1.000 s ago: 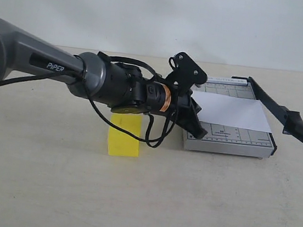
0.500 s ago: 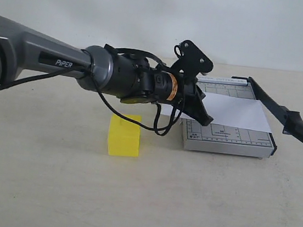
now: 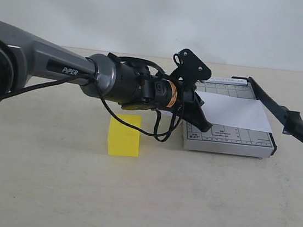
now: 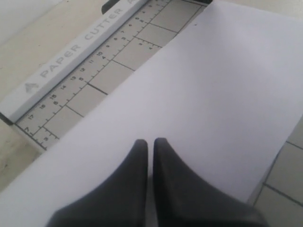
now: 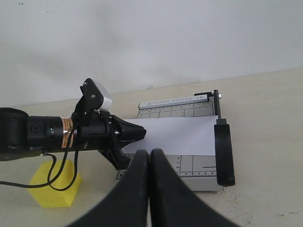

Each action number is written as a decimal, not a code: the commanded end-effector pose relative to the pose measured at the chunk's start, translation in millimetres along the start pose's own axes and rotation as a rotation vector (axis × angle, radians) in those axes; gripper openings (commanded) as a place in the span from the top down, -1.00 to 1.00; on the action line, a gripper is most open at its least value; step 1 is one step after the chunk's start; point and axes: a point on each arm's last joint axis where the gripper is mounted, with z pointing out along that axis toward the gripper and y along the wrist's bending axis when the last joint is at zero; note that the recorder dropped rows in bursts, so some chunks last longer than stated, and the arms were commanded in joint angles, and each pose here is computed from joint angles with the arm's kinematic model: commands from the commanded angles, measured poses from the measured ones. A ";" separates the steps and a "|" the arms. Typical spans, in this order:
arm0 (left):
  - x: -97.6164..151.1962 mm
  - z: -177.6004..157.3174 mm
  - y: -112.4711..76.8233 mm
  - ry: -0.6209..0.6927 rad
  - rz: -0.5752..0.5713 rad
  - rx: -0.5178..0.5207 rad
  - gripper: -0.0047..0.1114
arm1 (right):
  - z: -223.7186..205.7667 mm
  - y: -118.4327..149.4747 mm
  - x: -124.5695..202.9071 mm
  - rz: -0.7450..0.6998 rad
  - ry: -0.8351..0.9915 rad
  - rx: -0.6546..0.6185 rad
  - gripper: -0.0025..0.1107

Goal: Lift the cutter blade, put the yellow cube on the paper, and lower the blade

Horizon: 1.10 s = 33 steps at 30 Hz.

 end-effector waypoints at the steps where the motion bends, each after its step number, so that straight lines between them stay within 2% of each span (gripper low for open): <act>1: -0.3 2.9 -3.7 -0.029 -0.028 0.025 0.84 | -0.1 0.0 0.6 -0.007 -0.001 -0.002 0.96; 10: 7.0 9.6 -7.8 -0.050 -0.089 0.054 0.84 | -0.1 0.0 0.6 -0.007 -0.001 -0.002 0.96; 19: 3.9 9.6 -12.4 -0.077 -0.085 0.076 0.84 | -0.1 0.0 0.6 -0.007 -0.001 -0.002 0.96; 23: -1.6 10.1 -11.1 -0.101 -0.113 0.074 0.84 | -0.1 0.0 0.6 -0.007 -0.001 -0.002 0.96; 29: -18.3 10.2 -12.4 -0.152 -0.091 0.075 0.84 | -0.1 0.0 0.6 -0.007 -0.001 -0.002 0.96; 33: -22.9 7.6 -12.9 -0.143 -0.087 0.062 0.84 | -0.1 0.0 0.6 -0.007 -0.001 -0.002 0.96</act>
